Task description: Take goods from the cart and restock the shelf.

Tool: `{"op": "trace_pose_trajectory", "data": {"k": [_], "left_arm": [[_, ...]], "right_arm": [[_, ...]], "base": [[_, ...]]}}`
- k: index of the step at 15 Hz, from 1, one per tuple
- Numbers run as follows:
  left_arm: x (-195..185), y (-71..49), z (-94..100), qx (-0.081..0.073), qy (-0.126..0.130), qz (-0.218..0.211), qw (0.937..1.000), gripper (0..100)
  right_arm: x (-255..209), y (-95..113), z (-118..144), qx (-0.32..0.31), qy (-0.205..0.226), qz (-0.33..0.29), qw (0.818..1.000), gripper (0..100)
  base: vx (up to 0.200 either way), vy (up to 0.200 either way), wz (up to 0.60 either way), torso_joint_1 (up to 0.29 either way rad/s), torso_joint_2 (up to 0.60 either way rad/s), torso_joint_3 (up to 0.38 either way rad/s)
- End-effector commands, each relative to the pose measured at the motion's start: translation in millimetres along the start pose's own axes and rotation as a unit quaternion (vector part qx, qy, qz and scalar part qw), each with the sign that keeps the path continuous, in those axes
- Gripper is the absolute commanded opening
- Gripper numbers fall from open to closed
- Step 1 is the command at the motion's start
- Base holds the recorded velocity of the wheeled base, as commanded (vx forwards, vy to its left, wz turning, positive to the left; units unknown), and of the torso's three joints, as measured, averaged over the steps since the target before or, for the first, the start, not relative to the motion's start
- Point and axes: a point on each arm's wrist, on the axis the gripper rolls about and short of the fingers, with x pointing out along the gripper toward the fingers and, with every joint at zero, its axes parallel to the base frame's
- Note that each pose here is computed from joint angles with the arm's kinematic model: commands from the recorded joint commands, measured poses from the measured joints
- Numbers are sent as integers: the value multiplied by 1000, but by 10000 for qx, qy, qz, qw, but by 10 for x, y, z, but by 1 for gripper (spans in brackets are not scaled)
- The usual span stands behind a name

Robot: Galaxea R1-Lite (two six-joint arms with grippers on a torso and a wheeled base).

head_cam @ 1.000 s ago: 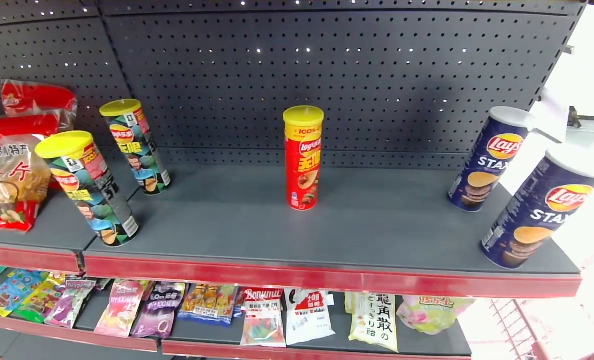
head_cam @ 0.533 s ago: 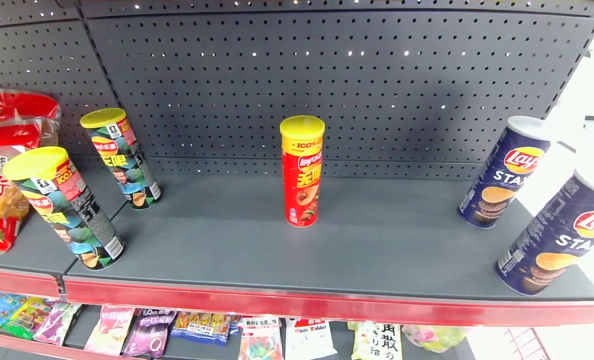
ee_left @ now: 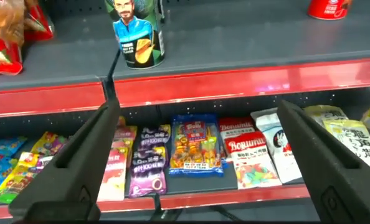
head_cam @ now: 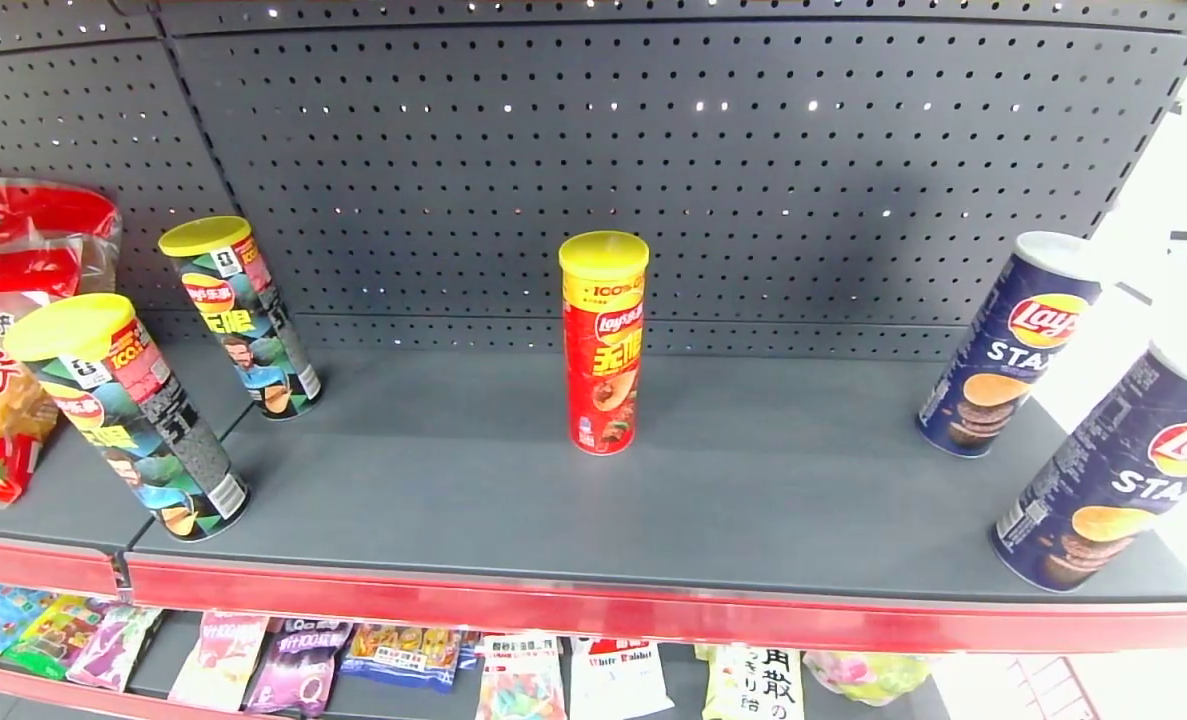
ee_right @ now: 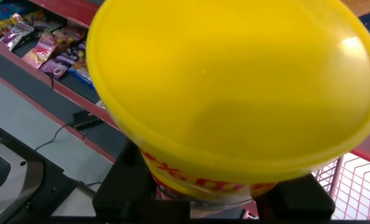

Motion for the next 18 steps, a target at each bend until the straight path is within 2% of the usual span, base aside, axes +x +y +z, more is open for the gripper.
{"op": "trace_pose_trajectory", "data": {"k": [1, 2, 3, 4, 5, 6, 7, 8, 9, 11, 12, 13, 14, 15, 16, 17, 18], "left_arm": [[3, 1, 2, 2, 14, 2, 10000, 100], [-15, 35, 494, -457, -361, -300, 9979, 100], [175, 96, 1101, -981, -236, -439, 9939, 100], [288, 126, 1513, -1104, -373, -677, 9909, 100], [410, 107, 1632, -991, -244, -1447, 9842, 100], [503, 70, 1605, -642, -71, -2165, 9742, 100], [655, 41, 1607, -421, 142, -2634, 9637, 100], [854, 18, 1658, -367, 273, -2988, 9532, 100], [1090, -21, 1688, -381, 336, -3419, 9384, 100], [1476, -109, 1654, -417, 398, -3969, 9160, 100], [1601, -159, 1627, -460, 515, -4174, 9061, 100], [1788, -238, 1573, -520, 770, -4386, 8939, 100], [1990, -313, 1504, -484, 961, -4491, 8870, 100], [2139, -372, 1451, -350, 980, -4584, 8826, 100], [2412, -451, 1349, -102, 905, -4751, 8752, 100], [2514, -475, 1322, -40, 854, -4818, 8721, 100], [2802, -569, 1289, 25, 787, -4881, 8693, 100]], "right_arm": [[-18, 16, -66, -34, -110, -53, 9999, 0], [-32, 24, -88, -55, -182, -72, 9998, 0], [-33, 24, -84, -62, -181, -80, 9998, 0], [-28, 26, -102, -64, -183, -10, 9998, 0], [-24, 26, -109, -57, -161, -7, 9999, 0], [-25, 26, -108, -61, -176, -9, 9998, 0], [-22, 25, -112, -63, -182, -18, 9998, 0], [-22, 25, -112, -63, -182, -18, 9998, 0], [-23, 25, -108, -66, -189, -19, 9998, 0], [-23, 25, -108, -66, -189, -19, 9998, 0], [-23, 25, -108, -66, -189, -19, 9998, 0], [-22, 25, -112, -63, -182, -18, 9998, 0], [-22, 25, -112, -63, -181, -26, 9998, 0], [-22, 25, -112, -63, -180, -33, 9998, 0], [-22, 24, -112, -63, -177, -48, 9998, 0], [-22, 24, -112, -63, -176, -56, 9998, 0], [-21, 24, -114, -58, -167, -70, 9998, 0]], "base": [[0, 0, 0, 0, 0, 0], [0, 0, 0, 0, 0, 0], [0, 0, 0, 0, 0, 0], [0, 0, 0, 0, 0, 0], [0, 0, 0, 0, 0, 0], [0, 0, 0, 0, 0, 0], [0, 0, 0, 0, 0, 0], [0, 0, 0, 0, 0, 0], [0, 0, 0, 0, 0, 0], [0, 0, 0, 0, 0, 0], [0, 0, 0, 0, 0, 0], [0, 0, 0, 0, 0, 0], [0, 0, 0, 0, 0, 0], [0, 0, 0, 0, 0, 0], [0, 0, 0, 0, 0, 0], [0, 0, 0, 0, 0, 0], [0, 0, 0, 0, 0, 0]]}}
